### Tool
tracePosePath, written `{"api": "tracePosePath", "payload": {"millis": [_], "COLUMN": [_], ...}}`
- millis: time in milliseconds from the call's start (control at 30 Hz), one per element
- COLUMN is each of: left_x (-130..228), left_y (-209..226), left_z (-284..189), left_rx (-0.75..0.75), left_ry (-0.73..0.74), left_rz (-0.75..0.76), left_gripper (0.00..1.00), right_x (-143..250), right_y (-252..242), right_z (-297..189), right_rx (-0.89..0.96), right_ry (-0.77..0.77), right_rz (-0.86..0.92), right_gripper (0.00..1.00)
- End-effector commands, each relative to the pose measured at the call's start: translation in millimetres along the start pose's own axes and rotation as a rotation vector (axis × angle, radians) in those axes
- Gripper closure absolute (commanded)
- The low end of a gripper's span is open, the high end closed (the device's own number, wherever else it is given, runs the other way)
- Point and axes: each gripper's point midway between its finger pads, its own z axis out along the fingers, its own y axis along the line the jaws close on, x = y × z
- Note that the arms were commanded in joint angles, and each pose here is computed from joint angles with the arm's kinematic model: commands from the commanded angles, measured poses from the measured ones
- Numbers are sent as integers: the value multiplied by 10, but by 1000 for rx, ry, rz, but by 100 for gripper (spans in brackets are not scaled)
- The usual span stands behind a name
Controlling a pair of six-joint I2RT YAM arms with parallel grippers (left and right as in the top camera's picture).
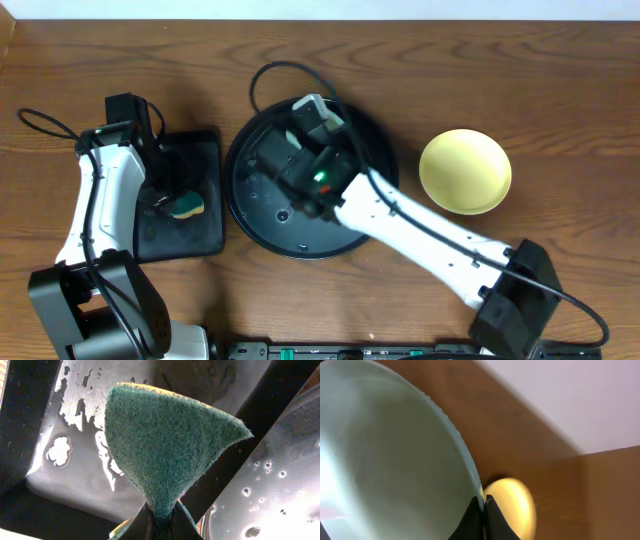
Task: Clean dirty plates on tray and stack at the side
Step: 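Lift the mint plate with the right gripper and carry it right, then set the mint plate on top of the yellow plate stack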
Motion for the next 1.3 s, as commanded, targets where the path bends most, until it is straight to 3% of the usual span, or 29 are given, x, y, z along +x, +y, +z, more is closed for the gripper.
{"api": "tracePosePath", "payload": {"millis": [0, 300, 500, 867, 1067, 1267], "left_x": [11, 11, 11, 1, 1, 1], "left_y": [33, 32, 33, 29, 29, 28], "left_z": [29, 29, 29, 29, 29, 29], "left_rx": [-14, -13, -14, -12, -12, -12], "left_ry": [8, 8, 8, 4, 4, 4], "left_rz": [-8, -8, -8, -8, -8, -8], "left_gripper": [93, 92, 93, 93, 92, 93], "right_x": [100, 237, 333, 862, 1400, 1921], "right_y": [120, 82, -308, -1211, -1671, -1794], "right_z": [99, 370, 539, 880, 1111, 1299], "right_rx": [-265, -688, -813, -726, -569, -494], "right_ry": [110, 268, 319, 446, 564, 665], "right_rz": [120, 247, 386, 601, 670, 726], "right_gripper": [99, 99, 99, 99, 99, 99]}}
